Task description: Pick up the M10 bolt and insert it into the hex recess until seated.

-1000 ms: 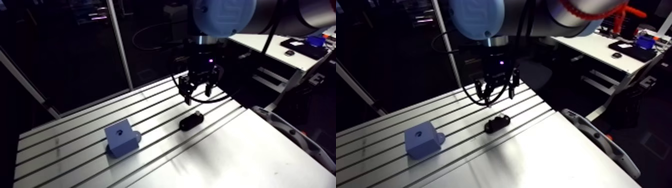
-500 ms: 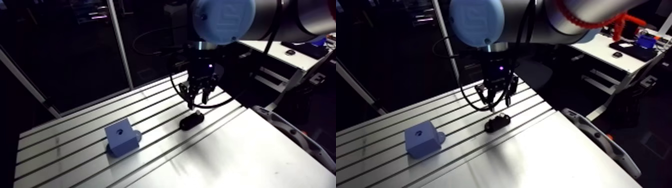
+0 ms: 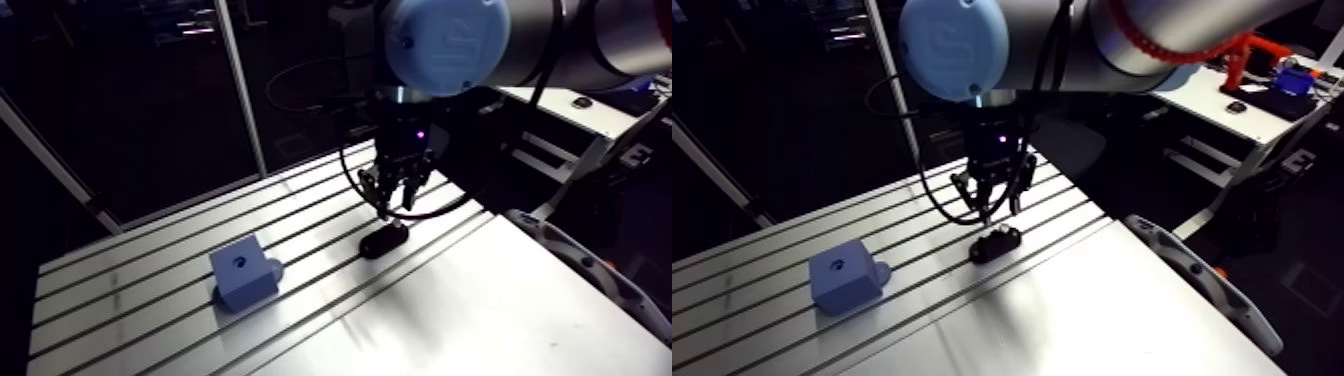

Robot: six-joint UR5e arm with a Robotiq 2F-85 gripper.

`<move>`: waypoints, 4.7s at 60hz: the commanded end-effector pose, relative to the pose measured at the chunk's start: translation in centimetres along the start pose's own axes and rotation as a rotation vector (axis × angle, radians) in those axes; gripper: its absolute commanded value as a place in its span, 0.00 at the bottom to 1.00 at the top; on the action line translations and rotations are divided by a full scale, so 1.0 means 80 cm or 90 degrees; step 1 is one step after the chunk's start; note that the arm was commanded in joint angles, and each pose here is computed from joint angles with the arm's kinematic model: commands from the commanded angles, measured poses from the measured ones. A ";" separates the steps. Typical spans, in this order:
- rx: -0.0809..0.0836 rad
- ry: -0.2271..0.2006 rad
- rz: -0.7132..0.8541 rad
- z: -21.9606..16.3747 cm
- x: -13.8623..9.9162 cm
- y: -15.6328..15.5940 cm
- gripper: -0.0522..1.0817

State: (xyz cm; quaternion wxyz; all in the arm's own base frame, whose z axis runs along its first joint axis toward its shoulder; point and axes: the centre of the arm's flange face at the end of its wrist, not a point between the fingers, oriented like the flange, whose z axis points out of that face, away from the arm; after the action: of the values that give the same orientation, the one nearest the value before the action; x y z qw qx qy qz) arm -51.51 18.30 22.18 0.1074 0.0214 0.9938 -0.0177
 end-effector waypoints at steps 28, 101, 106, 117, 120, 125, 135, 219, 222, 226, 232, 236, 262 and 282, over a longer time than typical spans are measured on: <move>0.000 -0.001 0.001 0.014 0.003 0.001 0.45; -0.001 0.001 0.000 0.024 0.006 0.002 0.48; -0.001 0.000 0.001 0.025 0.006 0.002 0.48; -0.001 0.000 0.000 0.025 0.006 0.002 0.48; -0.001 0.000 0.000 0.025 0.006 0.002 0.49; 0.000 -0.001 0.000 0.025 0.006 0.002 0.49; 0.000 -0.002 -0.001 0.027 0.006 0.001 0.52; -0.001 0.000 0.001 0.025 0.004 0.002 0.61; -0.001 0.000 0.002 0.025 0.004 0.002 0.61; -0.001 0.000 0.001 0.025 0.004 0.002 0.61; 0.000 -0.001 0.002 0.025 0.002 0.003 0.61; 0.000 -0.002 0.002 0.026 0.002 0.002 0.62; 0.000 -0.002 0.002 0.026 0.000 0.000 0.63; 0.001 -0.005 0.003 0.028 -0.002 0.000 0.64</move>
State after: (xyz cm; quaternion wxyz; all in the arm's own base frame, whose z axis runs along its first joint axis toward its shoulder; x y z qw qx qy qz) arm -51.00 18.25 20.07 0.1099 0.0232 0.9935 -0.0181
